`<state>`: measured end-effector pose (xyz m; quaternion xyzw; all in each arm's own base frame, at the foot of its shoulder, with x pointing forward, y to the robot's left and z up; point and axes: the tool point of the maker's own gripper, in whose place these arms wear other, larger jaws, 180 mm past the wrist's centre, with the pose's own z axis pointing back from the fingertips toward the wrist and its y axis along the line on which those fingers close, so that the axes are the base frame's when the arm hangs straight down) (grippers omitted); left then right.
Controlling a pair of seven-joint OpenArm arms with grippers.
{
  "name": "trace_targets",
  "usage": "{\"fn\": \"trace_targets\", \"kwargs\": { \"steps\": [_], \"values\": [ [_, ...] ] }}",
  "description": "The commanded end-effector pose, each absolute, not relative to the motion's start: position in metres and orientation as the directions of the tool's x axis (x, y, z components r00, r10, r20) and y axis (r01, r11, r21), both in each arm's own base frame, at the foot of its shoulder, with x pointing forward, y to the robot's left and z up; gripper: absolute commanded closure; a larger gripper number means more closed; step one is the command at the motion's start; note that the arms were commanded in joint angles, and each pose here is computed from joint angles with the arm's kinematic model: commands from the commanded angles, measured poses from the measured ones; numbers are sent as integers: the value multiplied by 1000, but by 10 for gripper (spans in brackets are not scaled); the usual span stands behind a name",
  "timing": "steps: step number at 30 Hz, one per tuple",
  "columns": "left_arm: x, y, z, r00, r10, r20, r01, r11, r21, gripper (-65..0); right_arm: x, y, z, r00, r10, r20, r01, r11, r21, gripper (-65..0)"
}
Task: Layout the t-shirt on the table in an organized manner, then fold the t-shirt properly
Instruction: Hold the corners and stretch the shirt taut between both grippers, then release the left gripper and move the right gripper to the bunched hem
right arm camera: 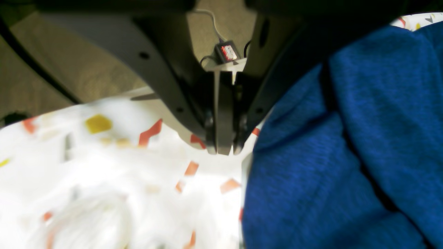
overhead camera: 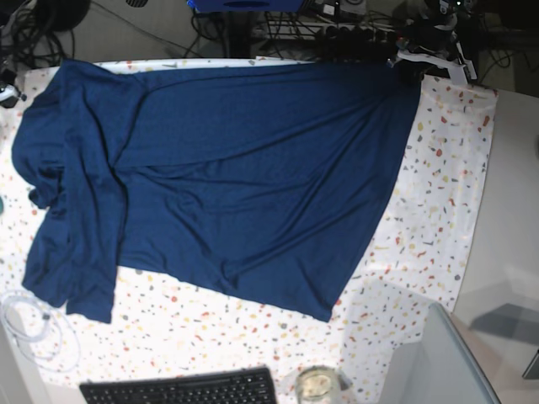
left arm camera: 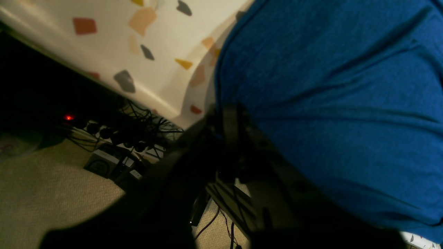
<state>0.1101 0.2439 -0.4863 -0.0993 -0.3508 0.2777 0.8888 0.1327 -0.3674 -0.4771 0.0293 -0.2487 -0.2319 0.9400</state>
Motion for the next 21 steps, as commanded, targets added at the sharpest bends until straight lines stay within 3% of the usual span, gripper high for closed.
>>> {"fn": "trace_targets", "kwargs": {
  "steps": [1,7,10,13,15,18,21],
  "values": [
    [110,248,-482,595,556,580,-419,831,-367,0,144,-381,-460,745,-425,514,411,900,148,-2],
    [111,253,-480,590,553,588,-421,832,-361,0,159,-384,-437,739,-370,564,378,920,108,-3],
    [116,252,-476,584,548,599,-410,836,-365,-211,184,-374,-428,760,-306,574,308,946,97,-69],
    [123,251,-468,573,539,618,-392,842,-371,-402,222,-356,-414,768,-196,610,190,979,75,-198],
    [130,250,-460,562,532,634,-378,847,-375,-494,253,-344,-402,752,-144,644,126,989,75,-293],
    [137,250,-451,547,521,655,-360,853,-378,-568,299,-329,-379,710,-82,699,50,997,66,-392],
    [137,274,-438,501,522,691,-397,847,-352,-581,347,-323,-359,682,-100,725,69,995,72,-459]
  ]
}}
